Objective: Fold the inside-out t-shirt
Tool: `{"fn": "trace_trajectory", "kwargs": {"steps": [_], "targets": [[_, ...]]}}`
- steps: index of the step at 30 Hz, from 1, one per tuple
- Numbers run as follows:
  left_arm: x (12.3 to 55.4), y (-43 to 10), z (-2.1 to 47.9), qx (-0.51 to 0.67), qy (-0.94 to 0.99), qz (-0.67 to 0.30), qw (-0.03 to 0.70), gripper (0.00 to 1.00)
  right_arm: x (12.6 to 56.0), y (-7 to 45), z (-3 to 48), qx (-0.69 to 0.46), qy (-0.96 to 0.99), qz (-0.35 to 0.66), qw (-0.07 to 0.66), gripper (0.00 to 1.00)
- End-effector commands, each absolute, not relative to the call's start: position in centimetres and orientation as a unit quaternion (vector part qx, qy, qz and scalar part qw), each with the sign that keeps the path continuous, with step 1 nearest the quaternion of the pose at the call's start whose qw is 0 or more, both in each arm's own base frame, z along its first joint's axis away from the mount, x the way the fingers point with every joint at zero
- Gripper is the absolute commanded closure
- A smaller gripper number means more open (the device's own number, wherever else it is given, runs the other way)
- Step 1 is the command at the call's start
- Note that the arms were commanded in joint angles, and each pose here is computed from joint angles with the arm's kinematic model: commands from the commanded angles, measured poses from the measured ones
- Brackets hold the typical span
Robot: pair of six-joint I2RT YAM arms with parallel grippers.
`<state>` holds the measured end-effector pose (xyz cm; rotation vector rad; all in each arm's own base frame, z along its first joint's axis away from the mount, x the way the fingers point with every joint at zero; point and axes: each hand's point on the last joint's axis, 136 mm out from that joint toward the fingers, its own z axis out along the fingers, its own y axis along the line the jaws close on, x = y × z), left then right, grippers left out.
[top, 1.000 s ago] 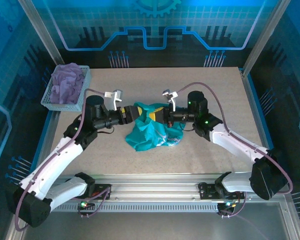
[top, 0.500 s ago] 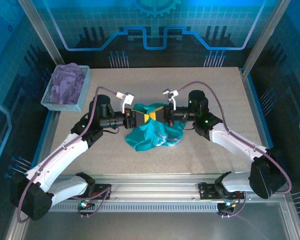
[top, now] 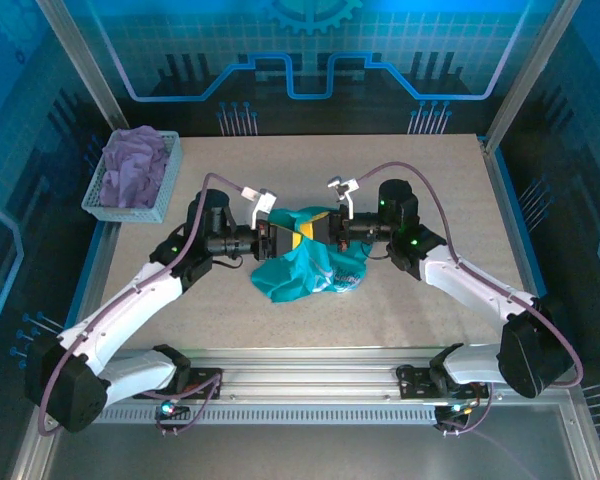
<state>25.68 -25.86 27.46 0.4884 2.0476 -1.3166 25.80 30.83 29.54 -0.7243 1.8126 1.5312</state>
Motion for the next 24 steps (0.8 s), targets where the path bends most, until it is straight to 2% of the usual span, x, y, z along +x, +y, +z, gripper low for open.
{"fn": "trace_trajectory", "kwargs": {"steps": [1,3,6,7,12,15,20,24], "targets": [[25.5,-26.3,28.9,0.207,0.764,-0.510,0.337,0.75,25.8,30.4,32.0,-0.289,0.666,0.591,0.351,1.00],[25.5,-26.3,29.0,0.205,0.764,-0.511,0.337,0.83,25.8,30.4,31.9,-0.288,0.668,0.590,0.351,1.00],[25.6,-26.1,29.3,0.198,0.765,-0.507,0.344,1.00,26.0,30.1,31.4,-0.286,0.676,0.580,0.353,1.00],[25.6,-25.9,29.4,0.195,0.765,-0.506,0.348,1.00,26.1,29.9,31.1,-0.284,0.683,0.571,0.356,0.99],[25.0,-25.1,30.3,0.182,0.768,-0.487,0.375,1.00,28.7,27.3,27.3,-0.208,0.790,0.452,0.358,0.78],[24.9,-24.7,30.6,0.178,0.780,-0.450,0.398,1.00,29.5,25.3,25.3,-0.163,0.839,0.386,0.346,0.74],[25.3,-23.9,31.1,0.163,0.794,-0.406,0.423,1.00,27.8,26.6,25.0,-0.216,0.814,0.397,0.363,0.65],[25.3,-23.8,31.7,0.156,0.789,-0.410,0.431,1.00,27.4,28.2,22.9,-0.254,0.815,0.369,0.367,0.57]]}}
